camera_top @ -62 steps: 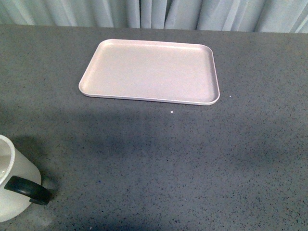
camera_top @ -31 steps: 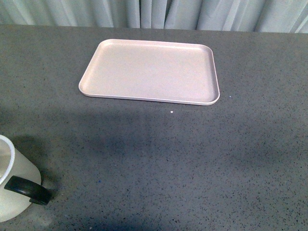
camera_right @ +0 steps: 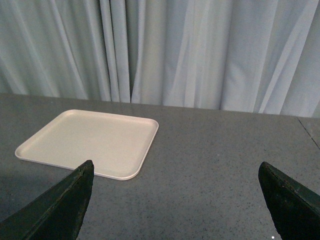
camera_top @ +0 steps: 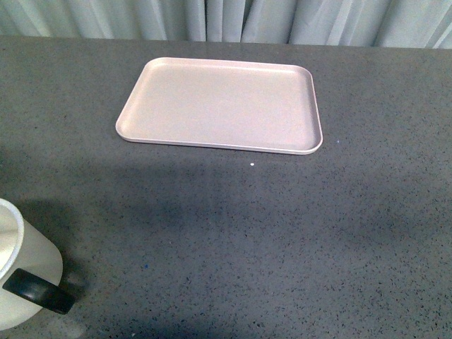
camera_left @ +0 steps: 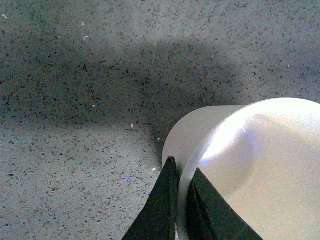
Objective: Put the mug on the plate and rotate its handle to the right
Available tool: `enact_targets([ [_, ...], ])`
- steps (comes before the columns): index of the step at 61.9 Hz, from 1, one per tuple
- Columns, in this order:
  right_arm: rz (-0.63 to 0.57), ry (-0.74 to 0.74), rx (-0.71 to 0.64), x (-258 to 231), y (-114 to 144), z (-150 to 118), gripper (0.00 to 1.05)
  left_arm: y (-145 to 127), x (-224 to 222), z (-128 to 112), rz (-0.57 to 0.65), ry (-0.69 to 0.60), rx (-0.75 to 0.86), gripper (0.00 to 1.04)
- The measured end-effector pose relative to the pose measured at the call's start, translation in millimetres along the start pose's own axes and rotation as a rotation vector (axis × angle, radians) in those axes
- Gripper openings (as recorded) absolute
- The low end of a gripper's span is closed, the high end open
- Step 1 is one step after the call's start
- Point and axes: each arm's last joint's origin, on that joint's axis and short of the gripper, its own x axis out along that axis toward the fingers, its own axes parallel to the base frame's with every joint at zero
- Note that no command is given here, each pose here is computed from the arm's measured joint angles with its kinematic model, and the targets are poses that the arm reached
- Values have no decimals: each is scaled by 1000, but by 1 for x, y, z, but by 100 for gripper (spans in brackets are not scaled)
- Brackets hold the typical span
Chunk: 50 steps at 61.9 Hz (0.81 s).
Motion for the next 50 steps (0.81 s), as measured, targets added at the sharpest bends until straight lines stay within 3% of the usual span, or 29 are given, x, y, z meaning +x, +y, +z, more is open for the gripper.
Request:
enact_targets([
  [12,0,0,0,0,0,0,96,-14,-8,21,-26,-37,3,2],
  [20,0,0,0,0,0,0,96,-32,-7,53,-35,-80,14,2],
  [36,0,0,0,0,0,0,96,-109,32,135,-143,-101,86,2],
  [50,0,0,0,0,0,0,96,-143,72,174,-136,-71,94,2],
])
